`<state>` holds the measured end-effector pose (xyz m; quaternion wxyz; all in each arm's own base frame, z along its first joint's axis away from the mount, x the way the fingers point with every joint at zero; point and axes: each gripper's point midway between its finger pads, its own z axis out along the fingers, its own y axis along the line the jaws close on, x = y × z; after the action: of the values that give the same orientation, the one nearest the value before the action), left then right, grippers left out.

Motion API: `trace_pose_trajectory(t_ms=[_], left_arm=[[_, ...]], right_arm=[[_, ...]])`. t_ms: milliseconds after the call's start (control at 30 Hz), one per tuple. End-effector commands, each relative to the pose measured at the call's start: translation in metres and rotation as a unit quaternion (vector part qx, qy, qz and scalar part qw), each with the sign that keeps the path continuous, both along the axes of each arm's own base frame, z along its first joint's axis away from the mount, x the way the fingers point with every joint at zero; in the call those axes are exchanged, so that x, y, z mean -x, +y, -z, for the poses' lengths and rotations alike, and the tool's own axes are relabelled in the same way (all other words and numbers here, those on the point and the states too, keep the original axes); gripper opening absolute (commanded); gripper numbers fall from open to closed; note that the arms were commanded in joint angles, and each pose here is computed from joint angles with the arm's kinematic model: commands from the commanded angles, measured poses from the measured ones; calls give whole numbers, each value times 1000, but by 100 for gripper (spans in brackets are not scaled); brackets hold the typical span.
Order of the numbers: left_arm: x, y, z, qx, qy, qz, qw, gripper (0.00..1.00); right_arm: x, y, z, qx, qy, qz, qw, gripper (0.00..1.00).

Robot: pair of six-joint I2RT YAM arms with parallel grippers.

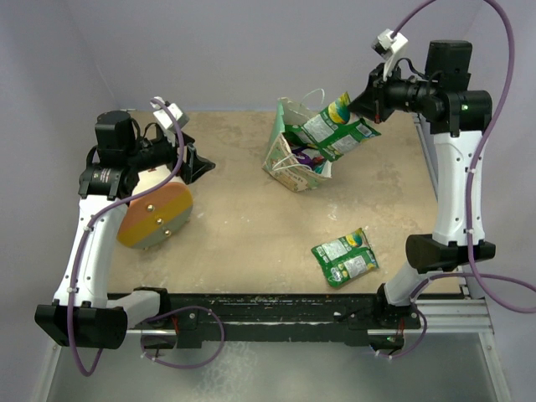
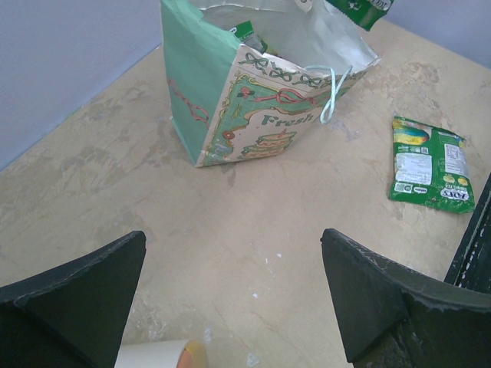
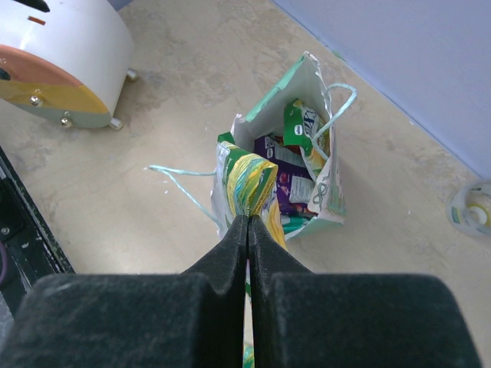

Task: Place the snacks into the paper bag
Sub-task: Place the snack in the paper bag.

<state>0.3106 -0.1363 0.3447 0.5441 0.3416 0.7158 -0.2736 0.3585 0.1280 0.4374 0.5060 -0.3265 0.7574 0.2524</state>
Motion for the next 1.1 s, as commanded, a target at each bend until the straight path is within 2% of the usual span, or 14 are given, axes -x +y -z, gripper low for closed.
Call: trace_pose_trajectory(t_ms=[0,667,833,1067], left_arm=[[-2,1,-8,0,-26,2,1000,99],[-2,3,-7,-4,-31,-2,1000,99],[-2,3,-6,-5,-32,-2,999,99],[-2,4,-5,-8,-32,-4,999,99]], right_arm=[[-14,13,-20,-29,-33,-4,999,0],[-63,33,43,-31,34,12,999,0],[-75,33,41,-29,21,28,999,0],[-82,28,13,-5,-38,51,998,0]])
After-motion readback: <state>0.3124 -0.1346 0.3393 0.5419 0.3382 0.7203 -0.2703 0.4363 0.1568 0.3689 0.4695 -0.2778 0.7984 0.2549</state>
